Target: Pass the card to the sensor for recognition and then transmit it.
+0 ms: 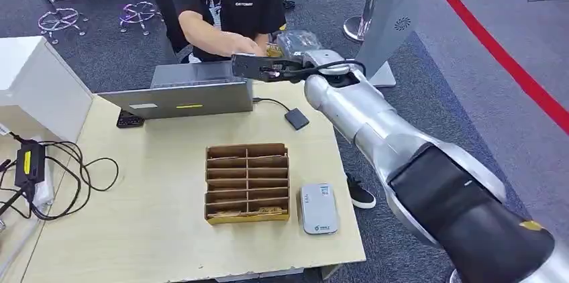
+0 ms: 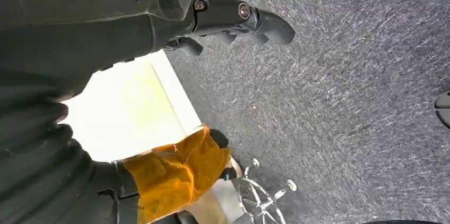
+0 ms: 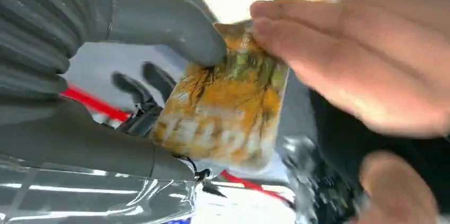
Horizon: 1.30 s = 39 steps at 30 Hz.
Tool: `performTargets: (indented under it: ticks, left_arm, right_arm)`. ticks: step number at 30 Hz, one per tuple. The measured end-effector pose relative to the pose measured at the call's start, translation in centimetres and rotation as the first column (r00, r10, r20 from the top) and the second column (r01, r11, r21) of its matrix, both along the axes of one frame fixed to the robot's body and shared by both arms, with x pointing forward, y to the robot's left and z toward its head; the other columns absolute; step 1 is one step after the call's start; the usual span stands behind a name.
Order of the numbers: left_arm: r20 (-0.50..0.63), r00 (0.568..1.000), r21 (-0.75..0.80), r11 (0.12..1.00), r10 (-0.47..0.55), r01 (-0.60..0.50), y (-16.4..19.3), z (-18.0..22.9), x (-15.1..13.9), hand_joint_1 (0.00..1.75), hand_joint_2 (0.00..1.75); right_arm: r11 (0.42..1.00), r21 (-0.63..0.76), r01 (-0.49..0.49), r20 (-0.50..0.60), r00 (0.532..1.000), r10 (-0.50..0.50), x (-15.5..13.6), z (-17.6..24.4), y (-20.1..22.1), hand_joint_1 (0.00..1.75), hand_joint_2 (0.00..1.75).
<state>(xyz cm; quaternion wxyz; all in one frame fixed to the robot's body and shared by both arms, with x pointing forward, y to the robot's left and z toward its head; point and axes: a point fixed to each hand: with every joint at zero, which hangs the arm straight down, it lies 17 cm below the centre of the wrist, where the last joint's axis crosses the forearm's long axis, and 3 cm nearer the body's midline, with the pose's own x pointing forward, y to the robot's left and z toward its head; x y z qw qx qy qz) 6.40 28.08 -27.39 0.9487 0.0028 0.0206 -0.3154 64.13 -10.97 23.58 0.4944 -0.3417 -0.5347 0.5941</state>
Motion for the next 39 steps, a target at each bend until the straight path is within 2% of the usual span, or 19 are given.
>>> performTargets:
  ticks: [3,4,7,8,10,12,15,18,21,25,27,32,34,39]
  left_arm:
    - [0.018,1.000,0.008,1.000,0.005,-0.005,0.1,-0.1,0.2,0.00,1.75]
    - [0.023,1.000,0.008,1.000,0.008,-0.008,0.2,-0.1,0.1,0.00,1.75]
    - [0.032,0.999,0.010,1.000,0.019,-0.020,0.2,-0.3,-0.5,0.00,1.75]
    - [0.033,0.999,0.011,1.000,0.028,-0.028,0.2,-0.4,-0.8,0.00,1.75]
    - [0.026,0.998,0.009,0.998,0.054,-0.054,0.2,-0.4,-1.5,0.00,1.75]
    - [0.019,0.996,0.008,0.996,0.093,-0.093,0.1,-0.5,-2.0,0.00,1.75]
    - [0.014,0.986,0.016,0.986,0.165,-0.165,0.2,-0.6,-2.7,0.00,1.75]
    - [0.009,0.974,0.022,0.974,0.227,-0.227,0.3,-0.7,-3.4,0.00,1.75]
    - [-0.002,0.961,0.030,0.960,0.277,-0.277,0.4,-0.8,-4.1,0.00,1.75]
    - [-0.006,0.951,0.035,0.951,0.308,-0.308,0.4,-0.8,-4.4,0.00,1.75]
    - [-0.007,0.949,0.035,0.949,0.315,-0.314,0.4,-0.8,-4.4,0.00,1.75]
    - [-0.007,0.955,0.034,0.954,0.298,-0.297,0.2,-0.8,-4.3,0.00,1.75]
    - [-0.004,0.957,0.032,0.956,0.292,-0.291,0.1,-0.8,-4.2,0.00,1.75]
    - [-0.003,0.959,0.030,0.959,0.283,-0.283,0.0,-0.8,-4.1,0.00,1.75]
  right_arm:
    - [0.954,0.258,-0.153,0.211,0.972,0.099,-0.3,4.9,3.1,0.00,1.75]
    - [0.939,0.286,-0.192,0.260,0.959,0.117,-0.6,5.8,3.5,0.00,0.00]
    - [0.913,0.299,-0.279,0.416,0.899,0.138,-1.8,7.7,4.5,0.00,0.00]
    - [0.906,0.298,-0.301,0.462,0.876,0.139,-2.5,7.9,4.5,0.00,1.75]
    - [0.886,0.319,-0.336,0.509,0.850,0.139,-3.9,7.2,4.5,0.00,1.75]
    - [0.839,0.395,-0.373,0.513,0.848,0.135,-6.2,5.3,4.2,0.00,1.75]
    - [0.717,0.550,-0.429,0.524,0.845,0.103,-11.0,3.1,2.5,0.00,1.75]
    - [0.607,0.641,-0.470,0.539,0.838,0.080,-16.8,1.1,0.0,0.00,1.75]
    - [0.494,0.705,-0.509,0.515,0.846,0.136,-23.0,-0.7,-1.8,0.00,1.75]
    - [0.421,0.728,-0.541,0.501,0.839,0.211,-28.0,-0.7,-2.9,0.00,1.75]
    - [0.415,0.710,-0.569,0.509,0.822,0.256,-30.2,-0.9,-2.6,0.00,1.75]
    - [0.466,0.594,-0.656,0.552,0.754,0.357,-33.9,-1.9,-0.1,0.00,1.75]
    - [0.477,0.556,-0.681,0.554,0.731,0.398,-35.0,-2.7,1.6,0.00,1.75]
    - [0.499,0.519,-0.694,0.528,0.720,0.451,-35.7,-4.5,4.1,0.00,1.75]
